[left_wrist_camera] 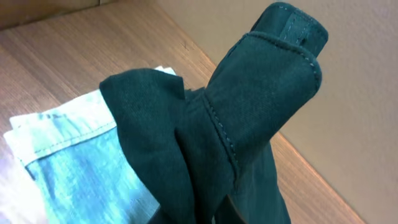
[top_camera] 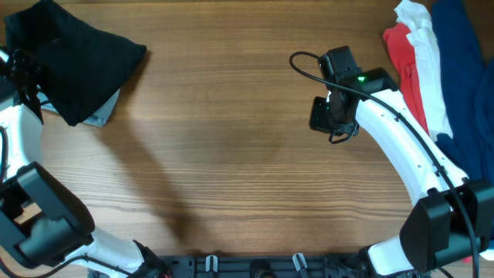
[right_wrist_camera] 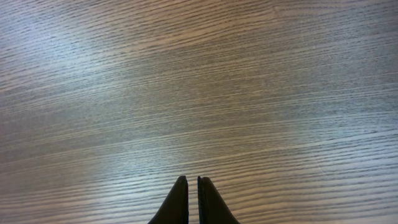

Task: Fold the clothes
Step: 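Place the shorts on the denim shorts and open the left gripper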

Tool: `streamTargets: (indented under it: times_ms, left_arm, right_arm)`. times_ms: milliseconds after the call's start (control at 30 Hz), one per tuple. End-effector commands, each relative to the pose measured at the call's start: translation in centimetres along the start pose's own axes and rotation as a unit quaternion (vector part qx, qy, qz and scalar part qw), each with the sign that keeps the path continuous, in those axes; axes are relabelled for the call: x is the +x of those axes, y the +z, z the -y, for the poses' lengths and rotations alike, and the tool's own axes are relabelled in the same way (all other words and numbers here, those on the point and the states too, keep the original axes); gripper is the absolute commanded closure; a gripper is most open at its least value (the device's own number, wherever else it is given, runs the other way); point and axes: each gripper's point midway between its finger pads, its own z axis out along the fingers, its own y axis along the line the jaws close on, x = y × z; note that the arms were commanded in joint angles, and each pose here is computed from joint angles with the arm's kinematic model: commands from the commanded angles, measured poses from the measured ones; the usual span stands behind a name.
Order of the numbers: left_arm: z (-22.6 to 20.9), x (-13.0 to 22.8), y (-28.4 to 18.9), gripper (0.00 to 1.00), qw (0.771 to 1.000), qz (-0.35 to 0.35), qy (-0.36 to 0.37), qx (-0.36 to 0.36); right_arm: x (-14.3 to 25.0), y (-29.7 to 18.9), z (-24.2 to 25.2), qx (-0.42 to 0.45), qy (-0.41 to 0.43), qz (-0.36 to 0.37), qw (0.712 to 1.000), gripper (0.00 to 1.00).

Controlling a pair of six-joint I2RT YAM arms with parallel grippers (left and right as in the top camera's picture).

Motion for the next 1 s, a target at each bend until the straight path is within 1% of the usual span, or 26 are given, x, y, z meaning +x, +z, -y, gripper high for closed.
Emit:
streamTargets:
  times_ms: [0, 67, 133, 200, 267, 433, 700, 733, 767, 800, 833, 900, 967]
  left_arm:
    - [0.3, -2.6, -0.3, 0.96, 0.999, 0.048, -0.003, 0.006]
    - [0.0, -3.0, -0.3, 0.96, 0.998, 0.057, -0.005, 0.001]
    - [-1.3, -2.8, -0.2, 0.96, 0.998, 0.057, -0.009, -0.030]
    - [-2.7, -2.1, 0.1, 0.96, 0.997, 0.052, -0.012, -0.063]
    - [-3.7, -1.1, 0.7, 0.96, 0.996, 0.037, -0.014, -0.080]
    - [-5.5, 1.0, 1.5, 0.96, 0.994, 0.001, -0.021, -0.103]
    - [-8.6, 1.3, 0.9, 0.96, 0.990, -0.015, -0.039, -0.135]
    - [-9.2, 1.4, 0.7, 0.90, 0.989, -0.020, -0.042, -0.141]
    - [-9.8, 1.7, 0.5, 0.68, 0.987, -0.027, -0.046, -0.149]
    - [-10.5, 1.9, 0.2, 0.20, 0.986, -0.035, -0.051, -0.157]
    - [-11.5, 2.5, -0.2, 0.00, 0.983, -0.048, -0.058, -0.169]
    - [-13.2, 3.5, -0.9, 0.00, 0.976, -0.070, -0.080, -0.191]
    - [-15.2, 4.4, -2.0, 0.00, 0.963, -0.084, -0.137, -0.218]
  right_arm:
    - [-0.1, 0.0, 0.6, 0.013, -0.004, 0.003, 1.000, 0.93]
    - [0.0, 0.0, 0.6, 0.013, -0.004, 0.002, 1.000, 0.93]
    - [0.0, 0.0, 0.6, 0.013, -0.004, 0.002, 1.000, 0.93]
    - [0.0, 0.0, 0.6, 0.013, -0.004, 0.002, 1.000, 0.93]
    - [0.0, 0.0, 0.6, 0.013, -0.004, 0.002, 1.000, 0.93]
    - [-0.1, 0.0, 0.6, 0.013, -0.004, 0.002, 1.000, 0.93]
    - [-0.1, 0.0, 0.6, 0.013, -0.004, 0.003, 1.000, 0.92]
    - [-0.1, 0.0, 0.6, 0.013, -0.004, 0.003, 1.000, 0.92]
    - [-0.1, 0.0, 0.6, 0.013, -0.004, 0.003, 1.000, 0.92]
    - [-0.1, 0.0, 0.6, 0.013, -0.004, 0.003, 1.000, 0.92]
    - [-0.1, 0.0, 0.6, 0.013, -0.004, 0.003, 1.000, 0.92]
    - [-0.1, 0.0, 0.6, 0.012, -0.004, 0.003, 1.000, 0.92]
    - [-0.2, 0.0, 0.6, 0.012, -0.004, 0.005, 1.000, 0.92]
